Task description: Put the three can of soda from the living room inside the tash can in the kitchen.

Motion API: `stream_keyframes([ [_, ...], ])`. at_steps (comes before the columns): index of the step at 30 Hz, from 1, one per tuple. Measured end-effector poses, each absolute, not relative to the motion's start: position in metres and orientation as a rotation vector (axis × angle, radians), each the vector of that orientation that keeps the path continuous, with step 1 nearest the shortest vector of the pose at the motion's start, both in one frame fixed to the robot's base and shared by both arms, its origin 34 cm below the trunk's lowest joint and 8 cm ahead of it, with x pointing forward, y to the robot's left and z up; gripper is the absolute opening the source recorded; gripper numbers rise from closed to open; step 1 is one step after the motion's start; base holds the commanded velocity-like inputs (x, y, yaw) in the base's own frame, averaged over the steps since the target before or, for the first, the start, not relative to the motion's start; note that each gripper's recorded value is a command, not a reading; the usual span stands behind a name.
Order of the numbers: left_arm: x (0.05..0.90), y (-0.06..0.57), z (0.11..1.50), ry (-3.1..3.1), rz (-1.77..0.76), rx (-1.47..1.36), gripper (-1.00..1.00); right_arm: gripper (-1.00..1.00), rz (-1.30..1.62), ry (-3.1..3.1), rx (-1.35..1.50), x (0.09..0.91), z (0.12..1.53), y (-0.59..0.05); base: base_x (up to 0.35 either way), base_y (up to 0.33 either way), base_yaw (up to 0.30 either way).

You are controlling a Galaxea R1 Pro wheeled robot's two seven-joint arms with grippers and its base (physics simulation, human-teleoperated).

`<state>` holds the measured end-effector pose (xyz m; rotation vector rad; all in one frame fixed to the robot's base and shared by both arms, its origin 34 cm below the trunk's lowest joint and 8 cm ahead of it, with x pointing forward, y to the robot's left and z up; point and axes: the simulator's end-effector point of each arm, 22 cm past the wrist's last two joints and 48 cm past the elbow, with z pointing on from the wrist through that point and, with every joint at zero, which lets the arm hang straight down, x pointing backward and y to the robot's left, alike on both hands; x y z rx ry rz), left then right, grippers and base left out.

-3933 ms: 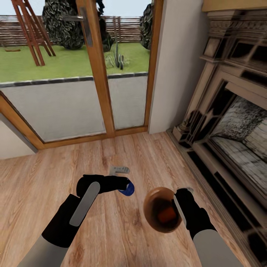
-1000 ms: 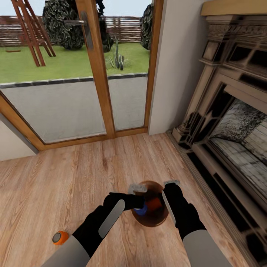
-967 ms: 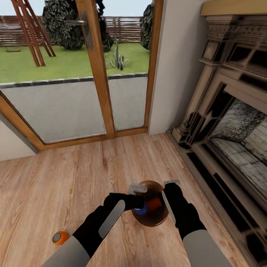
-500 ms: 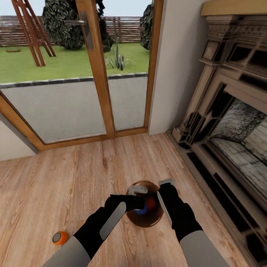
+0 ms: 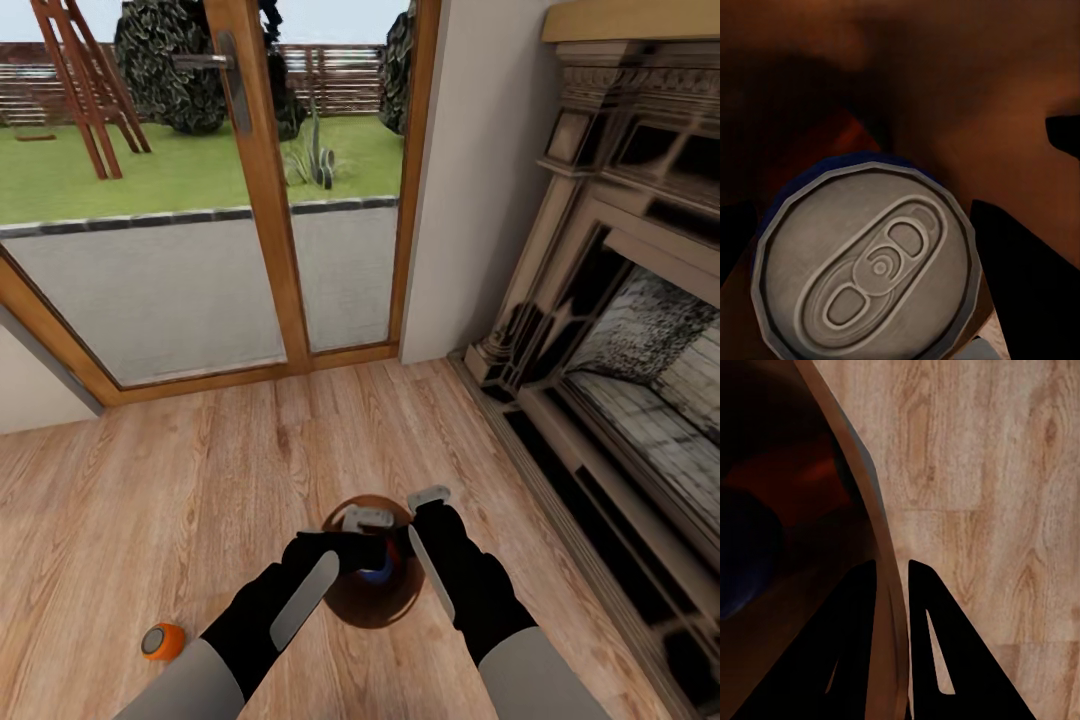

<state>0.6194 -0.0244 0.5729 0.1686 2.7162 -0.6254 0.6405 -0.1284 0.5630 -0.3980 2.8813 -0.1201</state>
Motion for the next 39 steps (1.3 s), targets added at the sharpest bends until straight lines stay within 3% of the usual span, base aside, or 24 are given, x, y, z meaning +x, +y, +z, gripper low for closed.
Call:
stream_keyframes([
  [2,0.617,-0.023,0.569,2.727,-0.618,0.167,-1.0,-1.0,-0.125,2.88,-0.4,0.641,0.563,-0.129,0.0,0.0,0.0],
  [3,0.616,-0.022,0.567,2.731,-0.615,0.165,1.0,-1.0,-0.128,2.879,-0.402,0.641,0.563,-0.129,0.0,0.0,0.0],
  [24,0.613,-0.018,0.558,2.739,-0.607,0.142,1.0,-1.0,-0.133,2.884,-0.396,0.64,0.561,-0.133,0.0,0.0,0.0],
  [39,0.642,-0.043,0.627,2.609,-0.706,0.215,1.0,-1.0,-0.228,3.068,-0.298,0.597,0.515,-0.186,0.0,0.0,0.0],
])
